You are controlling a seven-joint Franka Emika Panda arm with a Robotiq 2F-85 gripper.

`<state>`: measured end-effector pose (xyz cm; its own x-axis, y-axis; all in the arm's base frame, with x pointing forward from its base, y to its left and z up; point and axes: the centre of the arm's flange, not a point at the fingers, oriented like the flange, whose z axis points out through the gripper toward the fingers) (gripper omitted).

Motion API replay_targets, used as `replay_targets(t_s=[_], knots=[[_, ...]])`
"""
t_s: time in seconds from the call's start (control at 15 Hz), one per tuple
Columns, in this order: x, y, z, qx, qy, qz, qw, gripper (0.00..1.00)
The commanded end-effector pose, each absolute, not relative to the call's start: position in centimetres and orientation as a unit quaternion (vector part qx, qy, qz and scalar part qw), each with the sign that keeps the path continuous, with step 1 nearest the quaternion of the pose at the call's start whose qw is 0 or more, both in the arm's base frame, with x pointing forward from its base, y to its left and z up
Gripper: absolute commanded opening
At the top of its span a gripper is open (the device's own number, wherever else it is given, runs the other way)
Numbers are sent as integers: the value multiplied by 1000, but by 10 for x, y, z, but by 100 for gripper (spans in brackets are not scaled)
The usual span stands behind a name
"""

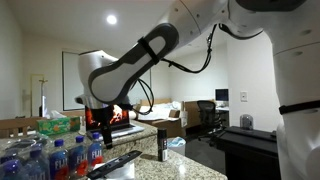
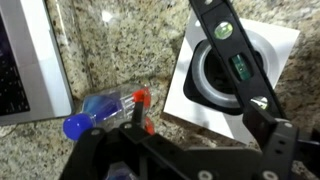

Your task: Put the bottle on the can, then pick the black object and put it on the can, then pick the clear tape and put it on the counter

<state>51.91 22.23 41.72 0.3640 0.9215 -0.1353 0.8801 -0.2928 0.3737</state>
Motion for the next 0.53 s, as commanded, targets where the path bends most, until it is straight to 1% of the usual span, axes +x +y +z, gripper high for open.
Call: replay_targets(t_s=[0.0,0.13,0.2,0.47], knots=[[521,199,439,789,590,73,157,100],[529,192,467,794,581,23,177,100],[528,202,436,799,575,48,170,100],[529,195,461,802,568,32,179,100]])
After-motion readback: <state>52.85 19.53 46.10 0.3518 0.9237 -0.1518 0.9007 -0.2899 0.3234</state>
